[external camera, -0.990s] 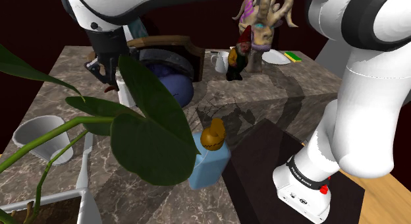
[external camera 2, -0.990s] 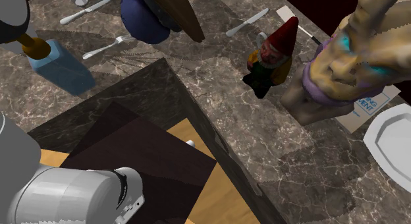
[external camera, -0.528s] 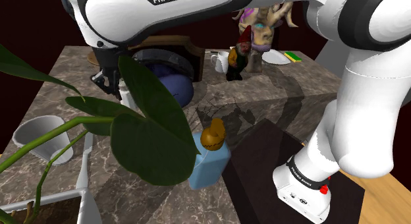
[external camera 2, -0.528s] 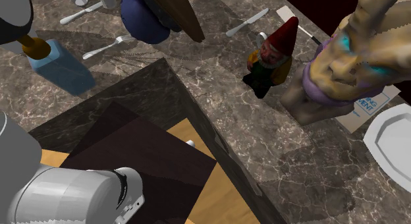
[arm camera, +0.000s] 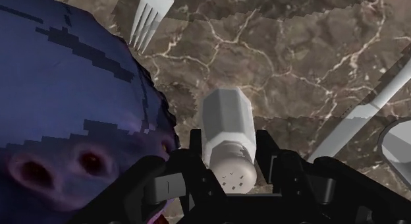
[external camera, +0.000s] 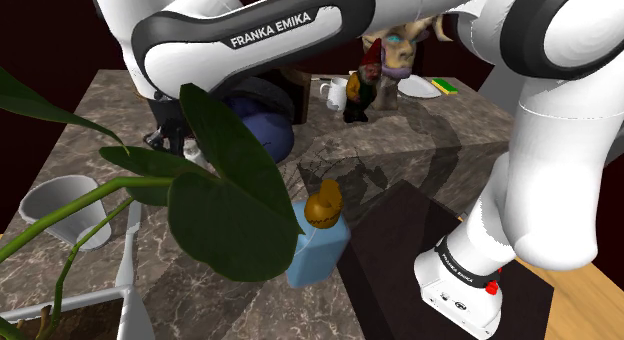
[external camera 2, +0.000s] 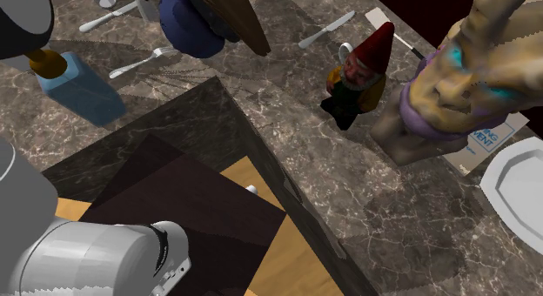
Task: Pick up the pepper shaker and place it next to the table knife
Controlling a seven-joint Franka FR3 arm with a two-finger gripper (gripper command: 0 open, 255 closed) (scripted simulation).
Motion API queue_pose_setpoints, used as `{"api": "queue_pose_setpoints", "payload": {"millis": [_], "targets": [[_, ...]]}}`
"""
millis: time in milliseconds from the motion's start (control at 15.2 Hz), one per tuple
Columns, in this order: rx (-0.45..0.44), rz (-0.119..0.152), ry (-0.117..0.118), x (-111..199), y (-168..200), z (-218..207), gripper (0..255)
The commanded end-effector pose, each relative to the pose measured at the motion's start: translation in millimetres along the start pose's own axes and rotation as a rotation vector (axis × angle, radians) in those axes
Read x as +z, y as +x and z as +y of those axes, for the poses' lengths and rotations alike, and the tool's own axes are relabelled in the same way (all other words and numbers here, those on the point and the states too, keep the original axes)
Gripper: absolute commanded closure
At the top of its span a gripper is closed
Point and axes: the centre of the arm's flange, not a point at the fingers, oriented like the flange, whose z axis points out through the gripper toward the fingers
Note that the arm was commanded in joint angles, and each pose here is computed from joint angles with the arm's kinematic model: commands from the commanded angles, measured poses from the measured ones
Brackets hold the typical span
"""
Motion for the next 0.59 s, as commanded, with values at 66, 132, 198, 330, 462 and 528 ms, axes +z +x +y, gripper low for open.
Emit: {"api": "queue_pose_setpoints", "payload": {"millis": [66, 132, 198, 330, 462, 528], "targets": [[0.0, 0.001, 0.0, 16, 0, -1, 255], [0.0, 0.001, 0.0, 22, 0, -1, 255], [0.0, 0.001, 0.0, 28, -1, -2, 255], [0.0, 0.001, 0.0, 28, -1, -2, 255], [0.0, 0.001, 0.0, 28, -1, -2, 255], [0.0, 0.001, 0.0, 28, -1, -2, 255]]}}
